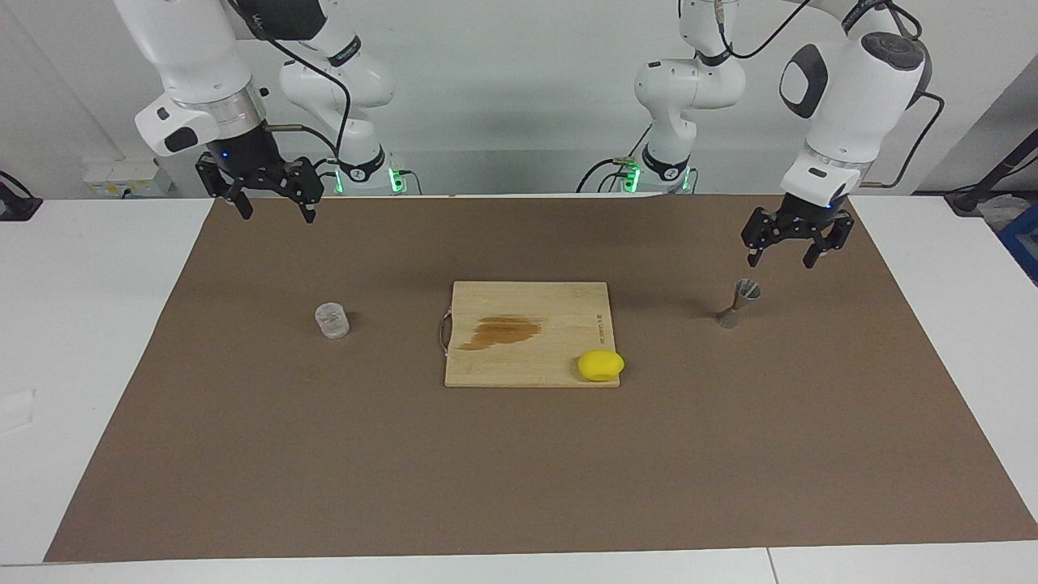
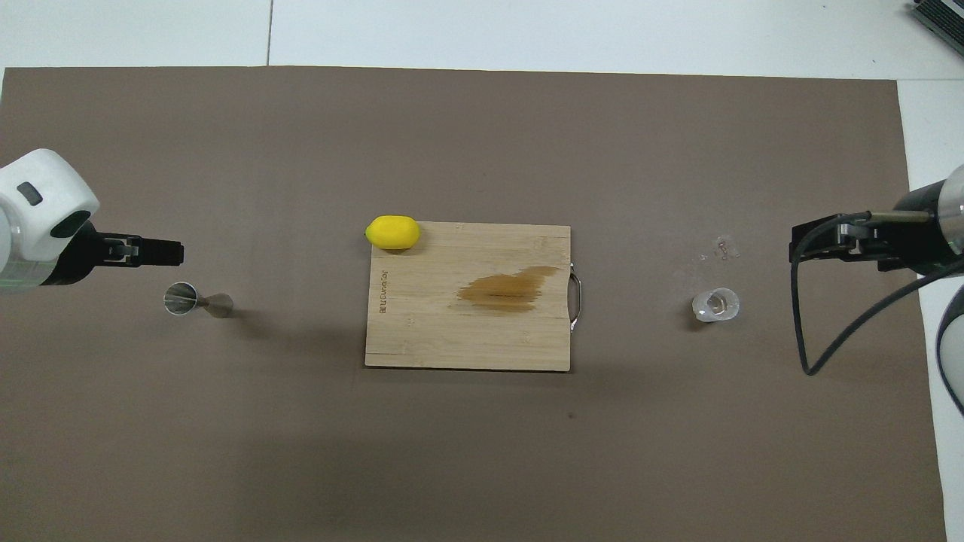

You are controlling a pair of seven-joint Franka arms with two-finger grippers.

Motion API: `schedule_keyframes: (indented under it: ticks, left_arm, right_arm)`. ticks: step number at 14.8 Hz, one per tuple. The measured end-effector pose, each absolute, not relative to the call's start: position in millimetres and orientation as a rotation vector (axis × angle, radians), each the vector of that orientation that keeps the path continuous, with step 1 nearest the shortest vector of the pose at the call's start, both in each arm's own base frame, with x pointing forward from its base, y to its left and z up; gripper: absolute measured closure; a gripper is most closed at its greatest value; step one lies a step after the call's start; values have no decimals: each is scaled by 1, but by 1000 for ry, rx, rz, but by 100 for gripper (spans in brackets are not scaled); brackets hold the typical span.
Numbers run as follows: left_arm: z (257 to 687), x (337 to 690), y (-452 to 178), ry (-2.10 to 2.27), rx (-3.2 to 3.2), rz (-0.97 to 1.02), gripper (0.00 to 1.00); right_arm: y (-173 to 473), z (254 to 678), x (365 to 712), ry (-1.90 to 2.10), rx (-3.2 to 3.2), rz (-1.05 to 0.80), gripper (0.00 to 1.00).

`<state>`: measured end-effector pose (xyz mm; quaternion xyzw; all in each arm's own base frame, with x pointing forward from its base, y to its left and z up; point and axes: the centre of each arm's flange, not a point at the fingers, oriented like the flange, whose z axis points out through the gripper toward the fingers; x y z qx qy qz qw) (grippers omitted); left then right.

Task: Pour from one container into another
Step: 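Move the left gripper toward the small metal cup, opening it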

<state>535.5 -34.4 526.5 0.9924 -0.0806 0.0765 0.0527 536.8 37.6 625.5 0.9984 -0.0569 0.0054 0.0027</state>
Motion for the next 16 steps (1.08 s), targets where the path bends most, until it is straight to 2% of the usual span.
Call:
schedule_keyframes:
  ticks: [6, 16]
  left_arm:
    - [492, 551, -7, -642, 2735, 275, 0]
    - [452, 558, 76, -1125, 2201, 632, 0]
  right_arm:
    - [38, 626, 537, -179, 3131, 17, 0]
    - [38, 626, 537, -178, 3131, 17, 0]
